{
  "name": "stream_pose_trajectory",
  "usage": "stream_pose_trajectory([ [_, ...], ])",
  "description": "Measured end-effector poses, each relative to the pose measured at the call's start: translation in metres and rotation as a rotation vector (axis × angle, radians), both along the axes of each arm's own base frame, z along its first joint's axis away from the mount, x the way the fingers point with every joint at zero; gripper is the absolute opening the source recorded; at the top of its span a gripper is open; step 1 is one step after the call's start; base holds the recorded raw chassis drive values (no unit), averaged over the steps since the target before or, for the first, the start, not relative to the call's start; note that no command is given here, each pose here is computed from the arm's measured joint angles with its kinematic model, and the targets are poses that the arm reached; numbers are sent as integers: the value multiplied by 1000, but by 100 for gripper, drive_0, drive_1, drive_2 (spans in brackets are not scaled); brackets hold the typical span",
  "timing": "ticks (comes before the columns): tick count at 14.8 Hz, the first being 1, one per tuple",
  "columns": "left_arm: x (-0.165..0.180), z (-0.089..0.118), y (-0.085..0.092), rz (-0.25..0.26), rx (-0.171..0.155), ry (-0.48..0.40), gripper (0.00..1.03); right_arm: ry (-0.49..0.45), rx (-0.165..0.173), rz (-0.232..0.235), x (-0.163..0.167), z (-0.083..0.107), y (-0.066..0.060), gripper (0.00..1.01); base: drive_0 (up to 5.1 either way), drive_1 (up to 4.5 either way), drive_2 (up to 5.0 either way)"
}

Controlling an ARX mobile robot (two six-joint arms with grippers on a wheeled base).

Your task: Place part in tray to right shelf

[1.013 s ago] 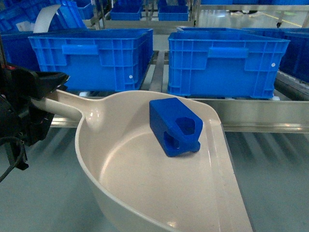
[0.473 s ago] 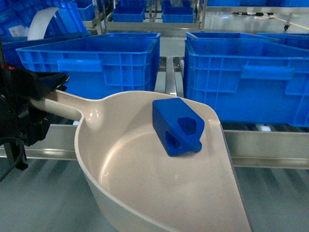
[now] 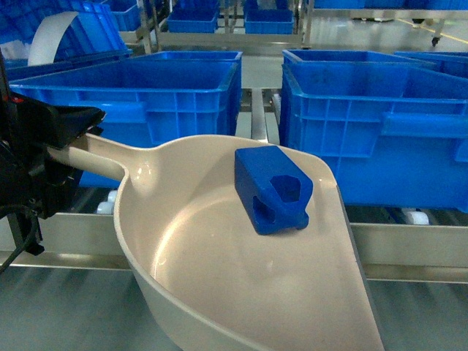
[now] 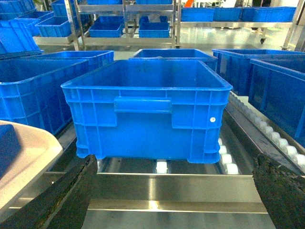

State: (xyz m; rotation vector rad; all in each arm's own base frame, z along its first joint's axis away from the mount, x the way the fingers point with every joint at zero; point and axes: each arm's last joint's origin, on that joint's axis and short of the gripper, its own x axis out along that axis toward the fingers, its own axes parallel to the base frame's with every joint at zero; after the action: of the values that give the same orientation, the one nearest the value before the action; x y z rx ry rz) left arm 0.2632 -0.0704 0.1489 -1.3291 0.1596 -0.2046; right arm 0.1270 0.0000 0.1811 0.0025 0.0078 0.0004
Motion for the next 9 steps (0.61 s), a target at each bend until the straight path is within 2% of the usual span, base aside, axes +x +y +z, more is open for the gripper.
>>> stream_pose_trajectory([
  [9,0,0,0,0,0,0,12,1,0,0,0,0,0,98,0,0,0],
])
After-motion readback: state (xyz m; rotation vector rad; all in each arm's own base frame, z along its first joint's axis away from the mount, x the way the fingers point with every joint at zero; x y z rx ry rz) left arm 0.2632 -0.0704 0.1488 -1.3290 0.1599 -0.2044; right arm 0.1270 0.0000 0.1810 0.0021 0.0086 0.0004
